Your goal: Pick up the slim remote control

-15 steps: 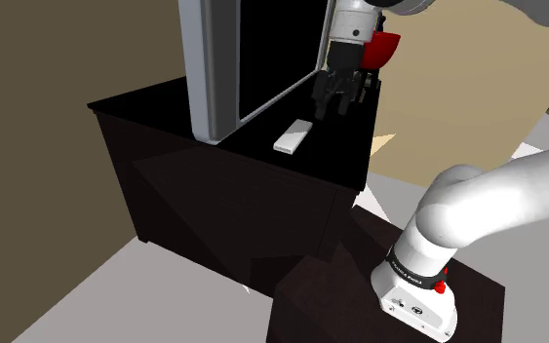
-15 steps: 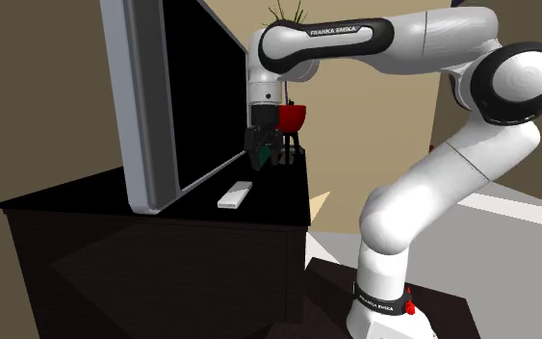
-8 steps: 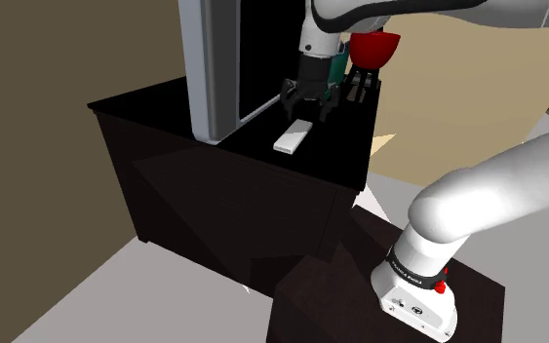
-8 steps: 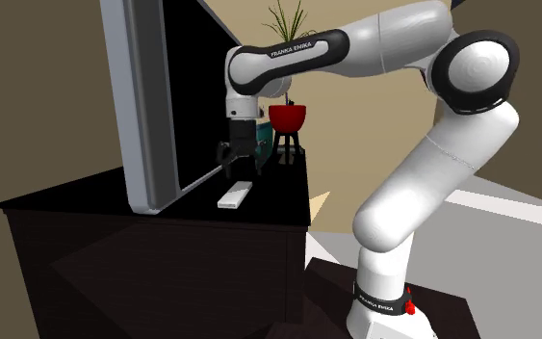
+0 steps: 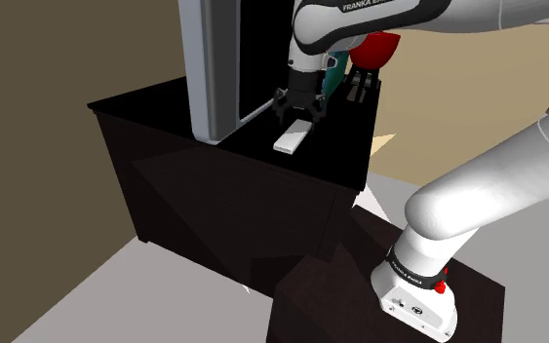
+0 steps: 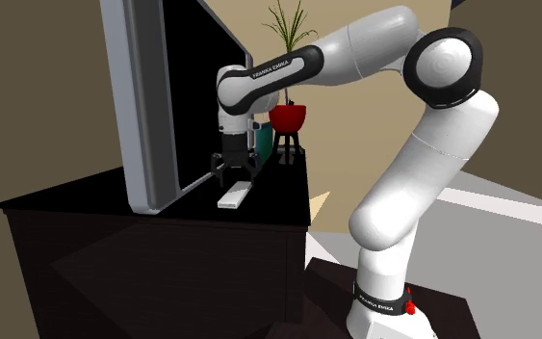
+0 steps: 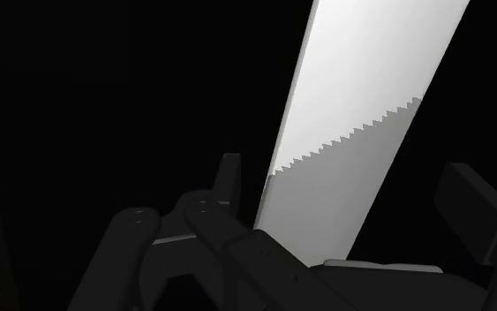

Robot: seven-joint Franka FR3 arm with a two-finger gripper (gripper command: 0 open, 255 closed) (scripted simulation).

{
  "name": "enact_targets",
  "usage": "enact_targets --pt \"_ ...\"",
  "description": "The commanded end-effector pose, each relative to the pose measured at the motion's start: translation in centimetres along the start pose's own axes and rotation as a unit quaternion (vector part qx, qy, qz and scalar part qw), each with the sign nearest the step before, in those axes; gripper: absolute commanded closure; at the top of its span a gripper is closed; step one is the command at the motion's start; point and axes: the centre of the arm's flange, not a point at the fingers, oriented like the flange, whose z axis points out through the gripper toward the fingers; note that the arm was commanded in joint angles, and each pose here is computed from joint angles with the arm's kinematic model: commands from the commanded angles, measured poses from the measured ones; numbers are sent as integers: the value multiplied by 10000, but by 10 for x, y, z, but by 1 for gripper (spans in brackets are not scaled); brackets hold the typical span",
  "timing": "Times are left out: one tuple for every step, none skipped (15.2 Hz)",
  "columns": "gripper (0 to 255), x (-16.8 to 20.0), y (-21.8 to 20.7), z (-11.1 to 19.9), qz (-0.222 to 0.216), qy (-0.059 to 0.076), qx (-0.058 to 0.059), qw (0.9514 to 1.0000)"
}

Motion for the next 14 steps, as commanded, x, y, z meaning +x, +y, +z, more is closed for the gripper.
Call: enact_targets --pt "0 0 0 12 14 3 1 10000" --pt "0 0 0 17 14 3 1 10000" --pt "0 0 0 20 14 3 1 10000" --pt "0 0 0 20 15 3 1 10000" --pt "255 0 0 20 14 3 1 10000" --pt "255 -1 1 20 14 3 2 10000" --pt "255 -1 1 20 14 3 1 10000" --pt "255 -1 1 20 14 3 2 10000" --pt "255 0 1 20 14 3 2 10000" --pt "255 0 1 21 14 3 2 10000" --pt "255 0 1 20 14 3 1 10000" --pt "255 0 0 20 14 3 1 10000" --pt "255 0 0 20 14 3 1 10000" --pt "255 0 0 20 14 3 1 10000"
